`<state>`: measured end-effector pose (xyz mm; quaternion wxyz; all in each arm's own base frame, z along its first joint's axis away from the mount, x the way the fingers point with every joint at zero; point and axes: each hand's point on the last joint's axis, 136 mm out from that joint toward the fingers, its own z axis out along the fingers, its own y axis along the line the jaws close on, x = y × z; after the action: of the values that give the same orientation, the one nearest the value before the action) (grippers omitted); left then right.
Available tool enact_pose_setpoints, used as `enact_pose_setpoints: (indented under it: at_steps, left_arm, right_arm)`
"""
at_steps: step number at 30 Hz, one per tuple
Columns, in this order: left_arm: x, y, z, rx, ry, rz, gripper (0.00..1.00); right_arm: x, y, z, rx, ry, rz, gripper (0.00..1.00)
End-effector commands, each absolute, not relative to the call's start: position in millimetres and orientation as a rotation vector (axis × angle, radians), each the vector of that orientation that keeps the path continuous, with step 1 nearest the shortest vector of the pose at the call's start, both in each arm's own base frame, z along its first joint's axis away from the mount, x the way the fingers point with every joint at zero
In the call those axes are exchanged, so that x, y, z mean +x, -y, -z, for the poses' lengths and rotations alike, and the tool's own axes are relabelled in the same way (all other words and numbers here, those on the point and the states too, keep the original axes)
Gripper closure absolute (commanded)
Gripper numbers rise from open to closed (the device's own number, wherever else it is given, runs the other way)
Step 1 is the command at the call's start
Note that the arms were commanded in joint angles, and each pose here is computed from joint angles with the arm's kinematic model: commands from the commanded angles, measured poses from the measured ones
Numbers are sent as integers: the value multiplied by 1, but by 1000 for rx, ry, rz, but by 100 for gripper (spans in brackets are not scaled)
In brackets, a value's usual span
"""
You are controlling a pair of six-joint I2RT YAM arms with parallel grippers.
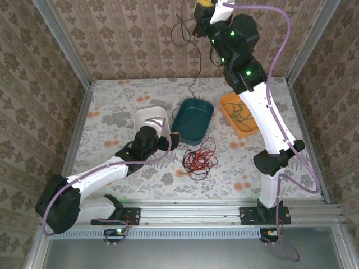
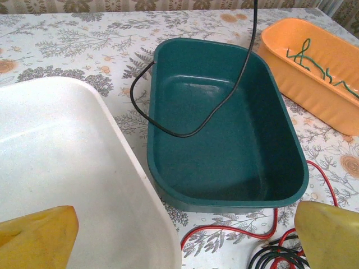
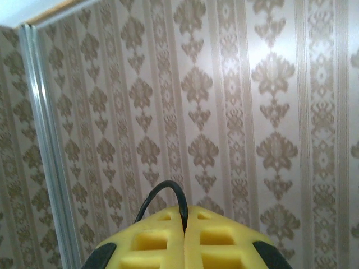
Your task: Untangle the cables
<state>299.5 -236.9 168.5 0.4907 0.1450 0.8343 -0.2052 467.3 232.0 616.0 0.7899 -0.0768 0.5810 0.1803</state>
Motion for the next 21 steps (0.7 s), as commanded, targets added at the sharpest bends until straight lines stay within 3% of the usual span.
enact_pose_setpoints:
  at_steps: [1,15,21]
  left_arm:
    - [299,229,-172,347,-2021,467,0]
    - [300,208,-178,281,-2007,391,0]
    - [301,204,-178,266,-2011,376,0]
  right_arm:
    - [479,-229,-581,-146,-1333,-350,100]
    - [494,-229,-334,-54,-1802,-347,100]
    - [504,-231,-254,-56,-1971,-304,100]
